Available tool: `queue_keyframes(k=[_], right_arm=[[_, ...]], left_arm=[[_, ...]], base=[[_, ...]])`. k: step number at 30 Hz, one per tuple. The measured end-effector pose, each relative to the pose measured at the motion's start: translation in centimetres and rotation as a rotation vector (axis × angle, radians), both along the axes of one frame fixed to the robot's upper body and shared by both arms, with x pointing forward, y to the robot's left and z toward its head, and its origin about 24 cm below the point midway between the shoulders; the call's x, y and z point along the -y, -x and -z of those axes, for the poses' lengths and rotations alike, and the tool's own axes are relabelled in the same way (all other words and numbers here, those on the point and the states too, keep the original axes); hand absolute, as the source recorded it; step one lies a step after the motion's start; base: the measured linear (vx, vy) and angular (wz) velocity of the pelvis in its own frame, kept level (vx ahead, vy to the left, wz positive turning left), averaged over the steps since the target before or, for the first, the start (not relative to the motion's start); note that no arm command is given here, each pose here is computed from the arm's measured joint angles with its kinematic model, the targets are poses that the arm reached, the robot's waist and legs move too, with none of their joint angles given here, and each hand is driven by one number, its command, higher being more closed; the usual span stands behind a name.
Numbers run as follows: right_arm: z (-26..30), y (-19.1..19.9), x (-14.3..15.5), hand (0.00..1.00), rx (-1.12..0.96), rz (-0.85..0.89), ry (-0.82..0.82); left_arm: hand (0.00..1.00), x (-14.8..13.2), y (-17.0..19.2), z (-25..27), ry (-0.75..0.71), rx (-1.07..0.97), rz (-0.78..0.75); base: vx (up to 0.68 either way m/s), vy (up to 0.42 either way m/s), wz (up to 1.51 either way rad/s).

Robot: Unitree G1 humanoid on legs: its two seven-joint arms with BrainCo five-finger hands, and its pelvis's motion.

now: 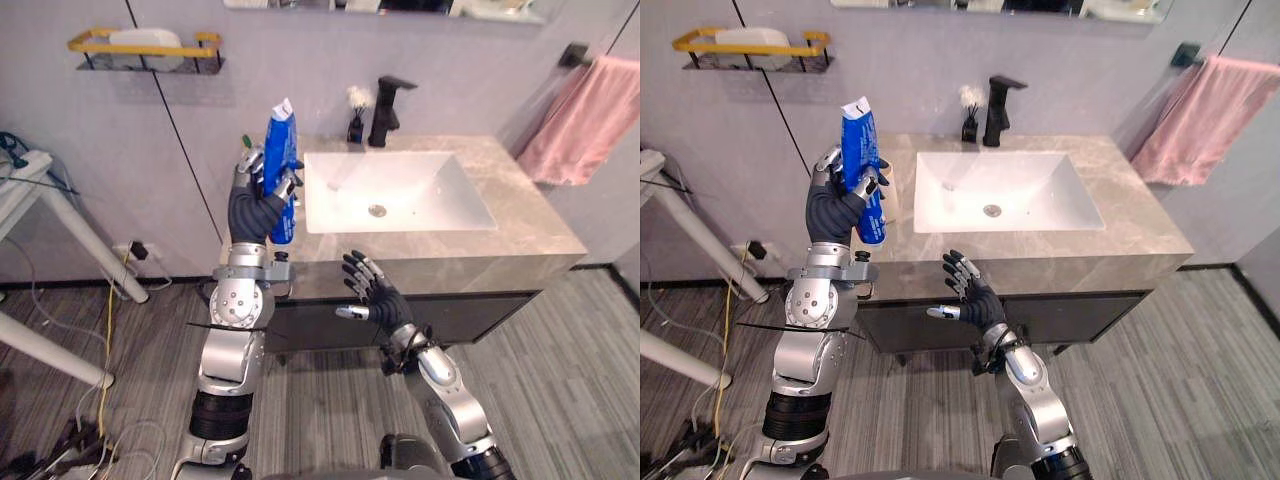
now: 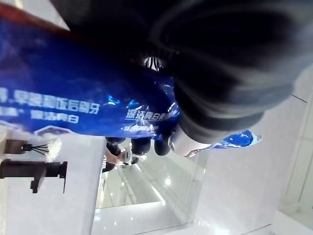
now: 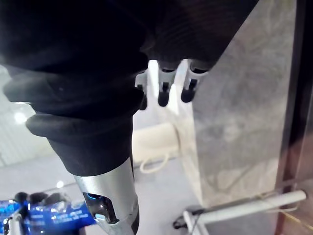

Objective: Organize washtable

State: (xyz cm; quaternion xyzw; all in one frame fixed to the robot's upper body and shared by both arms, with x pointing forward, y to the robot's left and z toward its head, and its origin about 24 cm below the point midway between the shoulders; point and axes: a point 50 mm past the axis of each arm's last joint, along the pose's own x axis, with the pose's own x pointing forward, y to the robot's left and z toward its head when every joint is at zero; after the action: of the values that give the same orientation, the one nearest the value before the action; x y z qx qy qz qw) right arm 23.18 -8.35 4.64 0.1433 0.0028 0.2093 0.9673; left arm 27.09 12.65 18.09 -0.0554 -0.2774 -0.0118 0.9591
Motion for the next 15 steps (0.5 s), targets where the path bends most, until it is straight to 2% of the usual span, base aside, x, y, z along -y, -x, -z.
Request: queue_keyframes(k=[6, 10, 15], right_arm=[[1.3, 0.5, 1.2, 0.0, -0.05, 0.046, 0.028], [1.5, 0.5, 1.5, 0.0, -0.059, 0.055, 0.042], [1.2, 0.5, 2.1, 0.0, -0.046, 0.097, 0.04]], left_arm=[[1.0, -0.8, -0.3, 0.4, -0.017, -0.032, -0.039], [1.0, -0.6, -0.5, 0.0, -0.021, -0.019, -0.03], [1.0, -0.7, -0.8, 0.7, -0.013, -0.056, -0.03]], base=[[0.09, -0.127, 0.26], [0.29, -0.182, 0.36], [0.28, -0.09, -0.09]])
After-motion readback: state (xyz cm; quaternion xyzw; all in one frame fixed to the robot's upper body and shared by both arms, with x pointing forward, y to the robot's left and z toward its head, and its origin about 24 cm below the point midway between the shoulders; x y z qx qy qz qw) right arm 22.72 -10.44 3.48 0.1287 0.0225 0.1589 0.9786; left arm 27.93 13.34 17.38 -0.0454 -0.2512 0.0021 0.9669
